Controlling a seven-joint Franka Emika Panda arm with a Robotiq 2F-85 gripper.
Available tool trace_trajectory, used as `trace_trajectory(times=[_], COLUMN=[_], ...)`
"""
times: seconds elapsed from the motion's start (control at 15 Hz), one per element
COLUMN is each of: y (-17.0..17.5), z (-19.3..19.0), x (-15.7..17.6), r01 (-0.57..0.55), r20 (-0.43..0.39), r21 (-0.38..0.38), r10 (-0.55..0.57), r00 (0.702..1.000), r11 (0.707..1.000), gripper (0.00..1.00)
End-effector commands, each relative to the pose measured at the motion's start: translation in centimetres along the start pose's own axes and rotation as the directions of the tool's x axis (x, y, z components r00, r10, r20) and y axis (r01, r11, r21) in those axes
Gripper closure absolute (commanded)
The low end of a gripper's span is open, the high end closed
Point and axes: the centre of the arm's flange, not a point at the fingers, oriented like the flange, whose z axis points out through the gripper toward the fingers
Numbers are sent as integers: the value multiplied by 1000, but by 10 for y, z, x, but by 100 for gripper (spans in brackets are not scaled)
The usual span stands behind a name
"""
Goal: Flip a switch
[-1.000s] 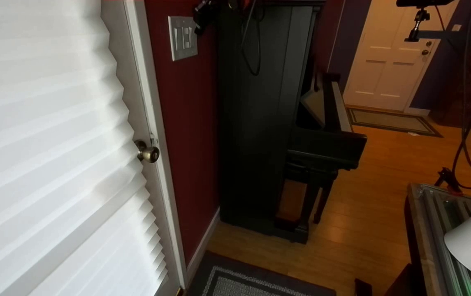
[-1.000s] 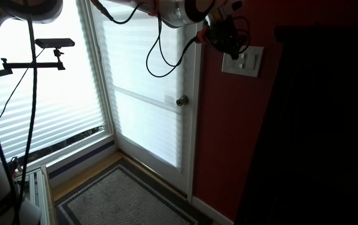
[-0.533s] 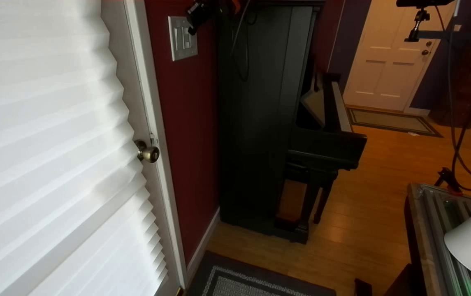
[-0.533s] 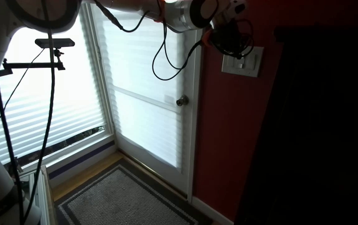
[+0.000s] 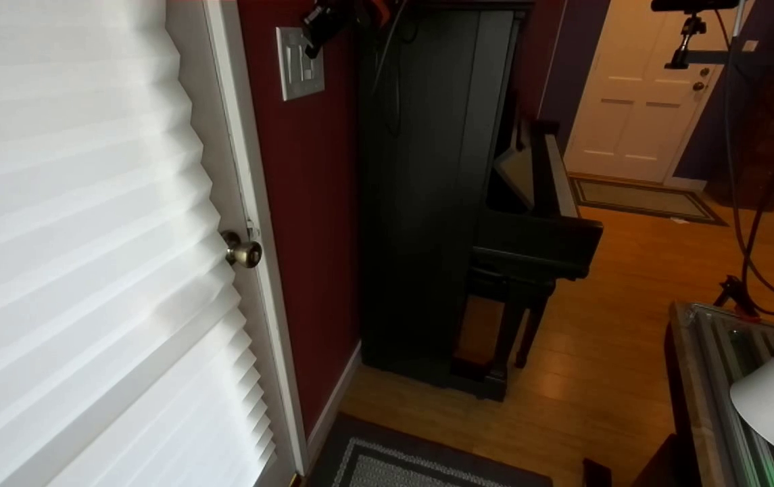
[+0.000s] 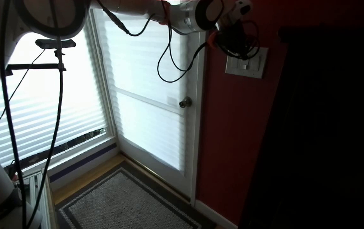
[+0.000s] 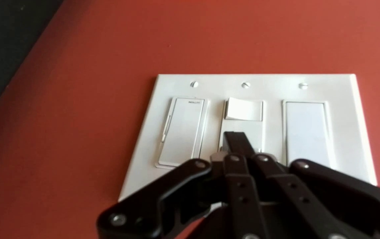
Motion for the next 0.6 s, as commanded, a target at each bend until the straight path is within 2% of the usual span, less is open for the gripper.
trace_trajectory(times=[0.0,0.53], y=[4,9], z=[12,16], x=[16,17], r01=[-8,16], r20=[-44,-67], r21=[2,-7], r10=[9,-16], r00=[999,998], r11=[1000,1000], gripper=[100,100])
